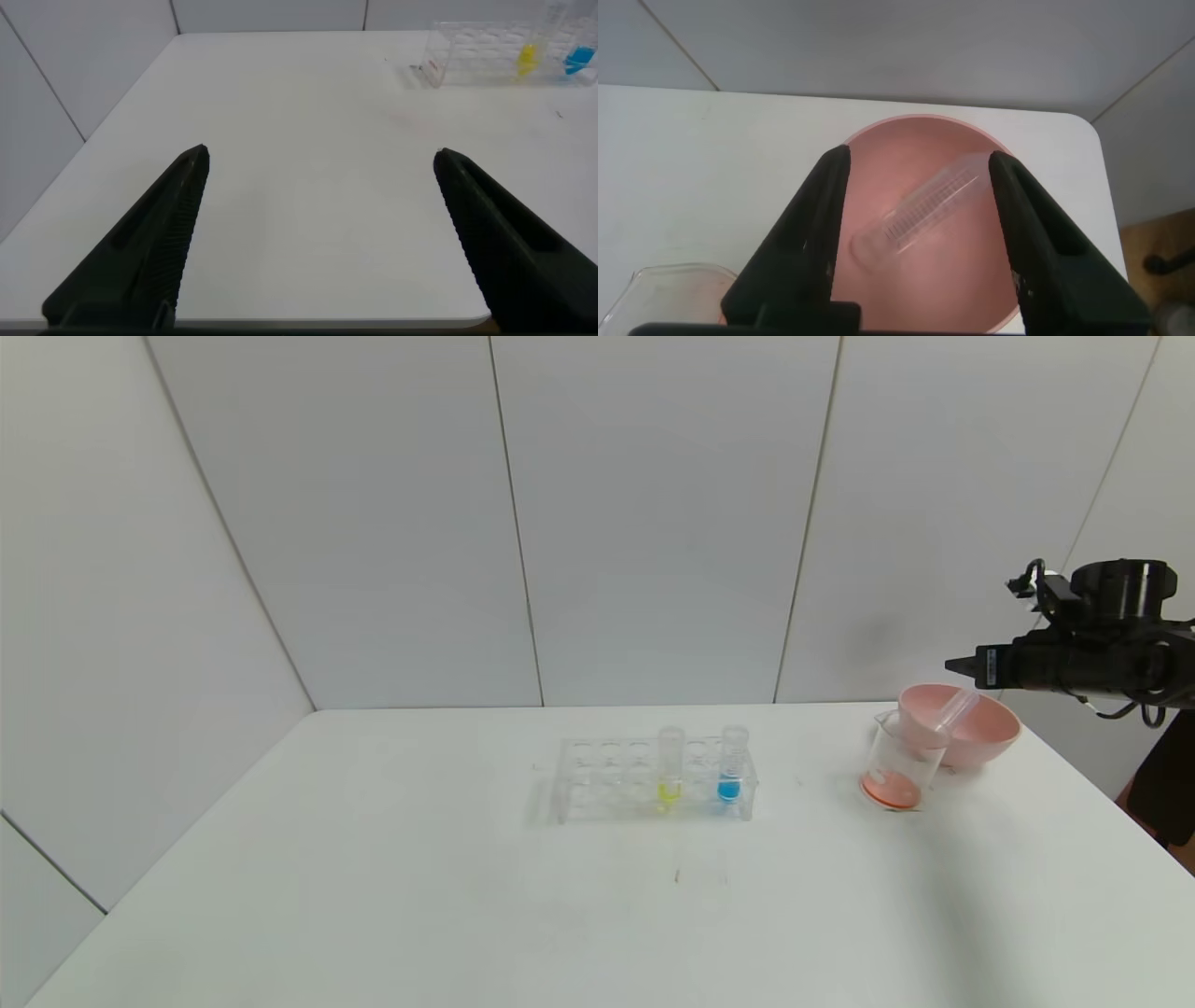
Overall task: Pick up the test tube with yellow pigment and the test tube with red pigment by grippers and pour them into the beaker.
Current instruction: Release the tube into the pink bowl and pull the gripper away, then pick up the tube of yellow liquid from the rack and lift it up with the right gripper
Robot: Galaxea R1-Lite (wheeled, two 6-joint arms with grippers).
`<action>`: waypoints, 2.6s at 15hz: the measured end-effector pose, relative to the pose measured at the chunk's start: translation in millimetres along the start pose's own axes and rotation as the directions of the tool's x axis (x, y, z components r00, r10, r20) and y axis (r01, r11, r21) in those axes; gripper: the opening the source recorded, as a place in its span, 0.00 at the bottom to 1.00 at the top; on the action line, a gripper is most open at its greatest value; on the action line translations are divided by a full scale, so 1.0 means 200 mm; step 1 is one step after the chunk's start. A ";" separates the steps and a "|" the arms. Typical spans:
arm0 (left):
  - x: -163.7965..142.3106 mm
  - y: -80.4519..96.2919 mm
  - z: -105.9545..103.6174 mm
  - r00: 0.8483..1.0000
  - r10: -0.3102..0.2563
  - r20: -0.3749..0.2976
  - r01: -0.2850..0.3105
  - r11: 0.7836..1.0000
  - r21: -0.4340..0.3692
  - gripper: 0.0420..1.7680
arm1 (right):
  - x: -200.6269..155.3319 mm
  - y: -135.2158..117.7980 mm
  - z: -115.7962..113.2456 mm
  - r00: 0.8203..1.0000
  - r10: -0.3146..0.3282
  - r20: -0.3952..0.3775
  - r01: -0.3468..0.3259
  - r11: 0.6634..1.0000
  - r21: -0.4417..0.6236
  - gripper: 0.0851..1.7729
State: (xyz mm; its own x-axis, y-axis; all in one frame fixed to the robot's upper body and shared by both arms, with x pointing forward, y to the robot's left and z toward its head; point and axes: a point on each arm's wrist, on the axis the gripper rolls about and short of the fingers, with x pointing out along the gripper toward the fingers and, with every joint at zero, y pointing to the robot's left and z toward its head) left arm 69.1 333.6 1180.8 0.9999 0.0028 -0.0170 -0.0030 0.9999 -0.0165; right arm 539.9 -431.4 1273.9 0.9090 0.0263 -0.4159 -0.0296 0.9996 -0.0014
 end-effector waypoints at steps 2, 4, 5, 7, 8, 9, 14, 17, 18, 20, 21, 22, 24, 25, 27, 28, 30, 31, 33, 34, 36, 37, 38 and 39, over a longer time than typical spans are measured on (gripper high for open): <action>0.00 0.00 0.00 1.000 0.000 0.000 0.000 1.000 0.000 0.97 | 0.00 0.00 0.01 1.000 -0.001 0.004 0.001 1.000 -0.001 0.69; 0.00 0.00 0.00 1.000 0.000 0.000 0.000 1.000 0.000 0.97 | -0.02 0.00 0.02 1.000 -0.002 0.011 0.002 1.000 -0.003 0.75; 0.00 0.00 0.00 1.000 0.000 0.000 0.000 1.000 0.000 0.97 | -0.04 0.00 0.03 1.000 -0.003 0.017 0.003 1.000 -0.002 0.77; 0.00 0.00 0.00 1.000 0.000 0.000 0.000 1.000 0.000 0.97 | -0.09 0.01 0.07 1.000 -0.004 0.024 0.004 1.000 0.000 0.82; 0.00 0.00 0.00 1.000 0.000 0.000 0.000 1.000 0.000 0.97 | -0.12 0.02 0.08 1.000 -0.004 0.031 0.004 1.000 -0.001 0.83; 0.00 0.00 0.00 1.000 0.000 0.000 0.000 1.000 0.000 0.97 | -0.16 0.04 0.10 0.999 0.000 0.034 0.001 1.000 -0.003 0.85; 0.00 0.00 0.00 1.000 0.000 0.000 0.000 1.000 0.000 0.97 | -0.39 0.19 0.09 0.999 0.047 0.019 -0.047 0.999 -0.014 0.90; 0.00 0.00 0.00 1.000 0.000 0.000 0.000 1.000 0.000 0.97 | -0.58 0.28 0.06 0.997 0.076 0.014 -0.076 0.997 -0.021 0.92; 0.00 0.00 0.00 1.000 0.000 0.000 0.000 1.000 0.000 0.97 | -0.65 0.31 0.04 0.996 0.083 0.014 -0.083 0.996 -0.022 0.93; 0.00 0.00 0.00 1.000 0.000 0.000 0.000 1.000 0.000 0.97 | -0.79 0.34 0.00 0.996 0.093 0.011 -0.093 0.996 -0.014 0.93; 0.00 0.00 0.00 1.000 0.000 0.000 0.000 1.000 0.000 0.97 | -0.87 0.36 -0.04 0.995 0.095 0.010 -0.095 0.996 -0.006 0.94; 0.00 0.00 0.00 1.000 0.000 0.000 0.000 1.000 0.000 0.97 | -0.94 0.37 -0.07 0.995 0.097 0.008 -0.097 0.995 0.005 0.94; 0.00 0.00 0.00 1.000 0.000 0.000 0.000 1.000 0.000 0.97 | -1.08 0.41 -0.15 0.995 0.101 0.008 -0.102 0.994 0.026 0.95; 0.00 0.00 0.00 1.000 0.000 0.000 0.000 1.000 0.000 0.97 | -1.15 0.43 -0.19 0.995 0.101 0.010 -0.101 0.994 0.033 0.95; 0.00 0.00 0.00 1.000 0.000 0.000 0.000 1.000 0.000 0.97 | -1.28 0.47 -0.29 0.995 0.094 0.015 -0.095 0.995 0.030 0.95; 0.00 0.00 0.00 1.000 0.000 0.000 0.000 1.000 0.000 0.97 | -1.33 0.50 -0.33 0.995 0.093 0.020 -0.093 0.995 0.023 0.95; 0.00 0.00 0.00 1.000 0.000 0.000 0.000 1.000 0.000 0.97 | -1.42 0.55 -0.40 0.994 0.102 0.032 -0.102 0.995 0.011 0.95; 0.00 0.00 0.00 1.000 0.000 0.000 0.000 1.000 0.000 0.97 | -1.45 0.58 -0.43 0.994 0.101 0.036 -0.101 0.995 0.010 0.96; 0.00 0.00 0.00 1.000 0.000 0.000 0.000 1.000 0.000 0.97 | -1.49 0.65 -0.46 0.994 0.099 0.042 -0.100 0.995 0.022 0.96; 0.00 0.00 0.00 1.000 0.000 0.000 0.000 1.000 0.000 0.97 | -1.51 0.69 -0.48 0.994 0.098 0.043 -0.100 0.995 0.030 0.96; 0.00 0.00 0.00 1.000 0.000 0.000 0.000 1.000 0.000 0.97 | -1.53 0.77 -0.50 0.995 0.095 0.045 -0.096 0.995 0.040 0.96; 0.00 0.00 0.00 1.000 0.000 0.000 0.000 1.000 0.000 0.97 | -1.54 0.82 -0.52 0.994 0.096 0.045 -0.098 0.994 0.046 0.96; 0.00 0.00 0.00 1.000 0.000 0.000 0.000 1.000 0.000 0.97 | -1.54 0.87 -0.53 0.994 0.099 0.041 -0.101 0.993 0.054 0.96; 0.00 0.00 0.00 1.000 0.000 0.000 0.000 1.000 0.000 0.97 | -1.54 0.93 -0.54 0.994 0.103 0.038 -0.105 0.993 0.061 0.96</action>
State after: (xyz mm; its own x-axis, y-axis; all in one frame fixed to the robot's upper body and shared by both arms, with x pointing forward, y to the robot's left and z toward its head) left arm 69.1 333.6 1180.8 0.9999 0.0028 -0.0170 -0.0030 0.9999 -0.0165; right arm 210.0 -254.9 1303.3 0.9162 0.1296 -0.3792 -0.0996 0.9902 0.0980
